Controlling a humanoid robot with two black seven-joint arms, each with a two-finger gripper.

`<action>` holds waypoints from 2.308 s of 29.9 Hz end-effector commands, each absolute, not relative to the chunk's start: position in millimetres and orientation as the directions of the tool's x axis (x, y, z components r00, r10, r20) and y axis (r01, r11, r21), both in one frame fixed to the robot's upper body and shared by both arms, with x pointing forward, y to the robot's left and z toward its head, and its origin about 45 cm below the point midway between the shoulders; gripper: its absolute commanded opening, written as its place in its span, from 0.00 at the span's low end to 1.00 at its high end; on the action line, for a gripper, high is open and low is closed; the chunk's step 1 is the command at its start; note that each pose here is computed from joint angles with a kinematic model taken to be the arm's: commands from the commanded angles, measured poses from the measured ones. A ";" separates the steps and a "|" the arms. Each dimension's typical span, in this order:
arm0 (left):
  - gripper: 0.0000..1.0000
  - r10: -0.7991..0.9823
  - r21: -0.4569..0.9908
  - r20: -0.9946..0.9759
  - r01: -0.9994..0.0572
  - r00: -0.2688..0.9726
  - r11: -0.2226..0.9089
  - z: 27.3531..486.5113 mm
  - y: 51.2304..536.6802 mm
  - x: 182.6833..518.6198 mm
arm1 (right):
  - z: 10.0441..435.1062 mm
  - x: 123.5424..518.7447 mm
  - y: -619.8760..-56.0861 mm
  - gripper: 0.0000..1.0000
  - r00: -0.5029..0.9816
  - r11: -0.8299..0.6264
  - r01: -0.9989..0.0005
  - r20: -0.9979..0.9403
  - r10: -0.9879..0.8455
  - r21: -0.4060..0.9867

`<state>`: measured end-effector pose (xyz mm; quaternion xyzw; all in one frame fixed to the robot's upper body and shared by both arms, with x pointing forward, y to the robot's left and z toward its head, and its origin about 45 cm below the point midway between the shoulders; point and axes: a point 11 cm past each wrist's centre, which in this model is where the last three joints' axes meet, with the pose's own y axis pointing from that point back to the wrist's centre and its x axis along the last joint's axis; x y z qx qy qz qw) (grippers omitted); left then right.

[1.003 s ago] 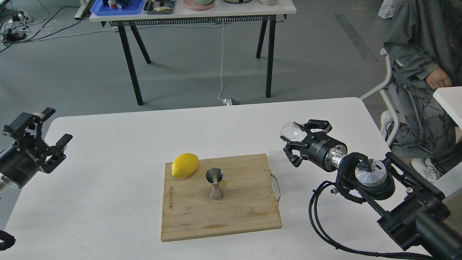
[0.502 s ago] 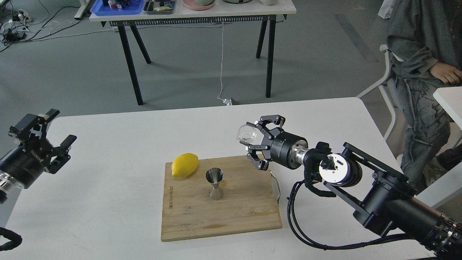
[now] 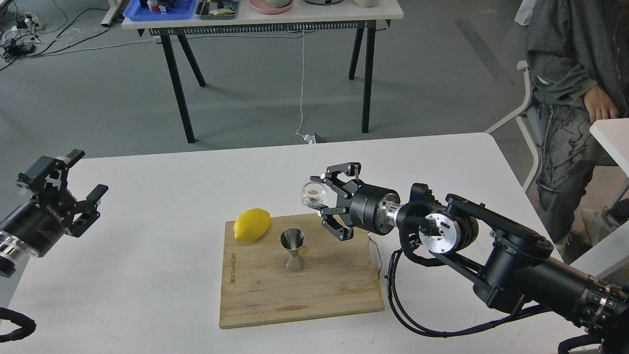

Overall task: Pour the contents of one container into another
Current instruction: 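Carry the glass with the right gripper above the jigger, then tilt the glass with the right gripper to pour into the jigger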

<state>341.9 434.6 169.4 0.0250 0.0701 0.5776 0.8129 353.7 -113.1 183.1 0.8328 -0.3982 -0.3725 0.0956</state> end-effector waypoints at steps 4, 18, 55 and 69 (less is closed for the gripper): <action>0.96 0.940 0.137 -0.085 -0.930 0.331 0.341 165.1 432.2 339.8 | 176.9 346.0 -102.6 0.41 0.495 -0.676 -0.551 -0.461 -0.737 0.489; 0.96 0.939 0.135 -0.085 -0.930 0.332 0.341 165.6 432.0 340.3 | 182.6 344.3 -91.8 0.40 0.584 -0.705 -0.513 -0.403 -0.705 0.491; 0.96 0.939 0.132 -0.081 -0.930 0.334 0.343 167.8 431.9 342.1 | 186.8 344.4 -77.3 0.40 0.788 -0.688 -0.493 -0.063 -0.613 0.533; 0.96 0.939 0.132 -0.081 -0.930 0.334 0.343 167.8 431.9 342.1 | 187.6 343.0 -76.1 0.39 0.829 -0.695 -0.468 0.000 -0.559 0.546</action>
